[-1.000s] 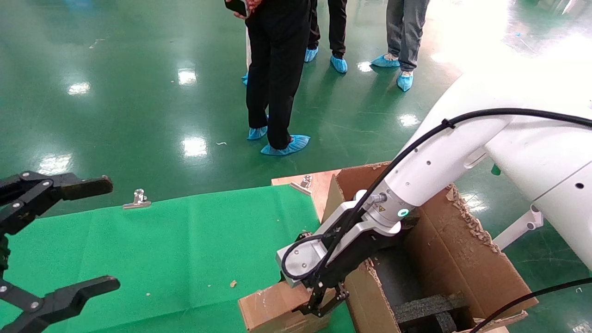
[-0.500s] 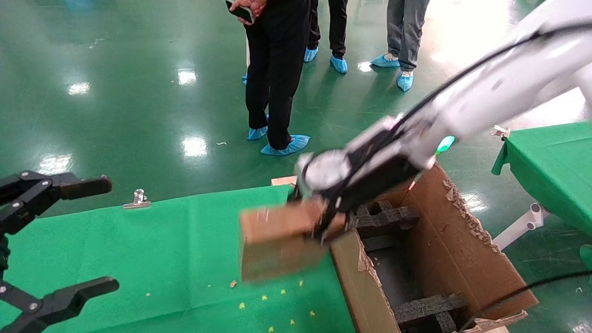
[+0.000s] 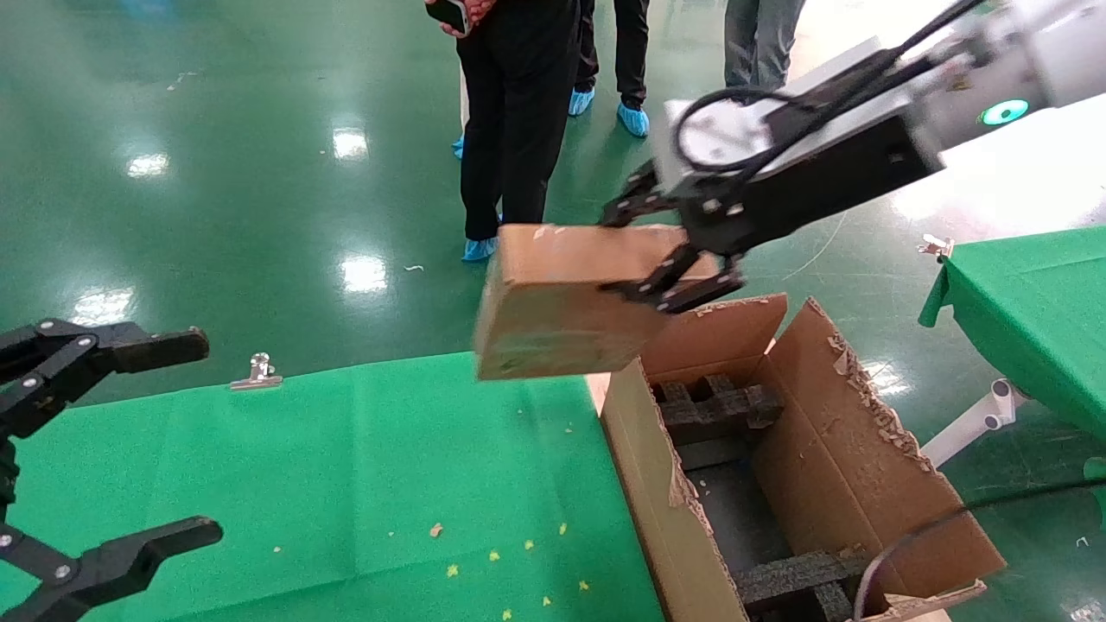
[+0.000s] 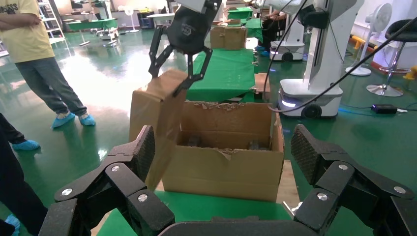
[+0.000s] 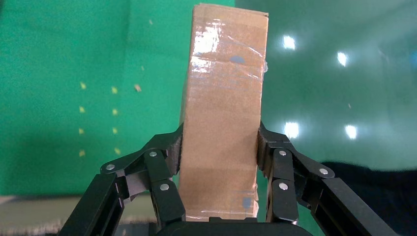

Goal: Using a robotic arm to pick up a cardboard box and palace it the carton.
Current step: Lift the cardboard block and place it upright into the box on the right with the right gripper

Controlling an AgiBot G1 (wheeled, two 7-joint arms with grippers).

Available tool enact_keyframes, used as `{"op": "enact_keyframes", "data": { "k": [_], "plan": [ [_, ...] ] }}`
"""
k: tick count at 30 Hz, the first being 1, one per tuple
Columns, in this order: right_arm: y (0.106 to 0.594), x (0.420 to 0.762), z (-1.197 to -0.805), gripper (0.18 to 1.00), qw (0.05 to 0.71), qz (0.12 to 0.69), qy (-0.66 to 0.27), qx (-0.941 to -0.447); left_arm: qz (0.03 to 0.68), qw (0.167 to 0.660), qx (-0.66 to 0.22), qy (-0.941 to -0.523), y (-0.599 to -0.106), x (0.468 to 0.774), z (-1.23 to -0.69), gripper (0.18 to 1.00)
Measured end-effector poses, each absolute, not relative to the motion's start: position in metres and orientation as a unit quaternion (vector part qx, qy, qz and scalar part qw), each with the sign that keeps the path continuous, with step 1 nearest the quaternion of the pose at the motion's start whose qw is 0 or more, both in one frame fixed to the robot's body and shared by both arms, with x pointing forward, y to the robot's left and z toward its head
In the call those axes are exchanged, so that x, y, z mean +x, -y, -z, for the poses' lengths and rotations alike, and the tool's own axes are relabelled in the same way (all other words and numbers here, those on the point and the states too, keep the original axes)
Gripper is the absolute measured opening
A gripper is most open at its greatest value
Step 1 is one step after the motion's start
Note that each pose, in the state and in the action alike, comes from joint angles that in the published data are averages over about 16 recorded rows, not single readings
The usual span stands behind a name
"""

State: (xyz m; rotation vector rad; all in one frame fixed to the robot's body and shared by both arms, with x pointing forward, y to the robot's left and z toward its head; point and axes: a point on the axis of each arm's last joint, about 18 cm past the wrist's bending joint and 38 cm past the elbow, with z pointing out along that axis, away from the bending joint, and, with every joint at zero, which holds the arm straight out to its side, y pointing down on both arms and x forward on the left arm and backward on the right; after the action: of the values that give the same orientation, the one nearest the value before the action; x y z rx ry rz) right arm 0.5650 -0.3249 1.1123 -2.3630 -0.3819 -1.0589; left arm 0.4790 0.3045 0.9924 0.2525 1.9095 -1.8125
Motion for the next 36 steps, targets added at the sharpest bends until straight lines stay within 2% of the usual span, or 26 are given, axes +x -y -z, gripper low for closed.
{"op": "enact_keyframes", "data": {
  "k": [10, 19, 27, 36],
  "plan": [
    [0.406, 0.537, -1.133, 0.464, 0.217, 0.437, 0.064, -0.871, 0.664, 0.246, 0.093, -0.7, -0.304, 0.479, -0.992, 1.0],
    [0.475, 0.513, -1.115, 0.463, 0.187, 0.434, -0.03, -0.881, 0.664, 0.246, 0.093, -0.7, -0.304, 0.479, -0.992, 1.0],
    [0.518, 0.51, -1.081, 0.463, 0.222, 0.408, -0.151, -0.872, 0.664, 0.246, 0.093, -0.7, -0.304, 0.479, -0.992, 1.0],
    [0.56, 0.512, -1.036, 0.462, 0.286, 0.375, -0.313, -0.825, 0.664, 0.246, 0.093, -0.7, -0.304, 0.479, -0.992, 1.0]
  ]
}}
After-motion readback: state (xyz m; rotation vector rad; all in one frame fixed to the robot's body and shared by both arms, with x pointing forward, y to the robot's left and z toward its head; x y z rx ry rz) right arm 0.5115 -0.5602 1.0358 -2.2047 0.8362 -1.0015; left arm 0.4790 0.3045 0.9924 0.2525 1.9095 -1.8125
